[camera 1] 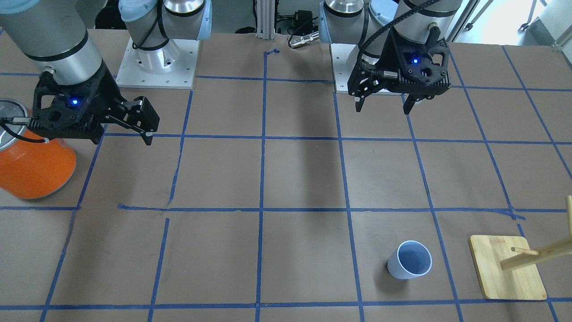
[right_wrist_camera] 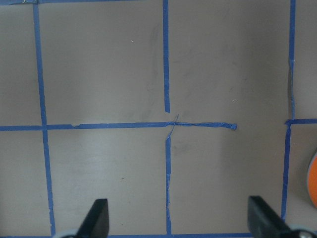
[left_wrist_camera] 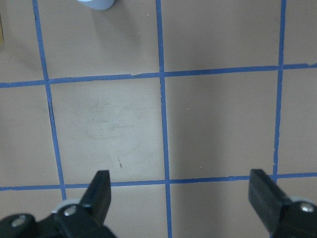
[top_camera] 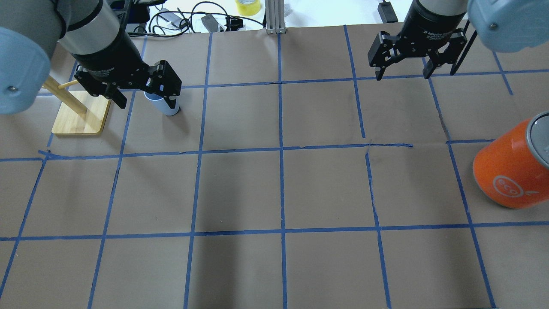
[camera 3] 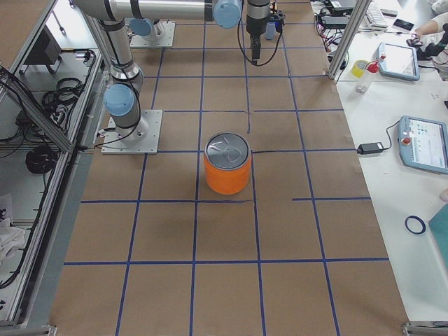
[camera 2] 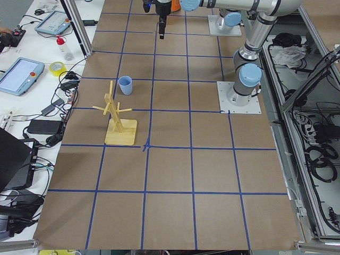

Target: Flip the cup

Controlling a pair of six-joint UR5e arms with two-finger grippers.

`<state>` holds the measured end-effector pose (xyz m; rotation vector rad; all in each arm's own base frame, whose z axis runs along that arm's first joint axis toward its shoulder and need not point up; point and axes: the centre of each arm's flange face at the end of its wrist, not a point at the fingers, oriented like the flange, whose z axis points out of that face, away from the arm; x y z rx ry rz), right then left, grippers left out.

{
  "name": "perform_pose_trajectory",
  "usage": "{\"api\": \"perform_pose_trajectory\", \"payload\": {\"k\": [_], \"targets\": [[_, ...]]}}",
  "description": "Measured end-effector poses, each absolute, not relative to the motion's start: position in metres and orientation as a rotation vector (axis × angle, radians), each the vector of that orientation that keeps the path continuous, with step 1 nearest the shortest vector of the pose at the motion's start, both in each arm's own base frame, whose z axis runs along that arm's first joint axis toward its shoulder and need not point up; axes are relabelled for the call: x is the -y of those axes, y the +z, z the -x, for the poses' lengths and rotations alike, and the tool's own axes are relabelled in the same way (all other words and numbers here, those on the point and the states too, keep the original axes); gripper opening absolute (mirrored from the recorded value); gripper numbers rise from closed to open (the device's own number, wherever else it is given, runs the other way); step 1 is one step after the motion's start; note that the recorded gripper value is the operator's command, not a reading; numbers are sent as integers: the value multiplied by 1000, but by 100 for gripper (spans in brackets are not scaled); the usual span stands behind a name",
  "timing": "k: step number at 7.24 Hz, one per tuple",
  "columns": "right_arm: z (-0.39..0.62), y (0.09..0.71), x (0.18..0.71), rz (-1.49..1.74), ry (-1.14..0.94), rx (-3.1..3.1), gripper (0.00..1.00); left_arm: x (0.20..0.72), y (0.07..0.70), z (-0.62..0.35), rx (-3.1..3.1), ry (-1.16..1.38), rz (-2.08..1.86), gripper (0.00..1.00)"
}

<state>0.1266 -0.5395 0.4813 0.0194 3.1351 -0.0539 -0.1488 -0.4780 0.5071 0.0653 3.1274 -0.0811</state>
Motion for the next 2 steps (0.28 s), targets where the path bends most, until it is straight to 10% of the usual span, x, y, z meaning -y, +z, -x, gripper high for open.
{"api": "perform_pose_trajectory", "payload": {"k": [2], "targets": [[-127,482,540,-20,-64,-3132,100,479,508,147,-3128,-84,-69,100]]}}
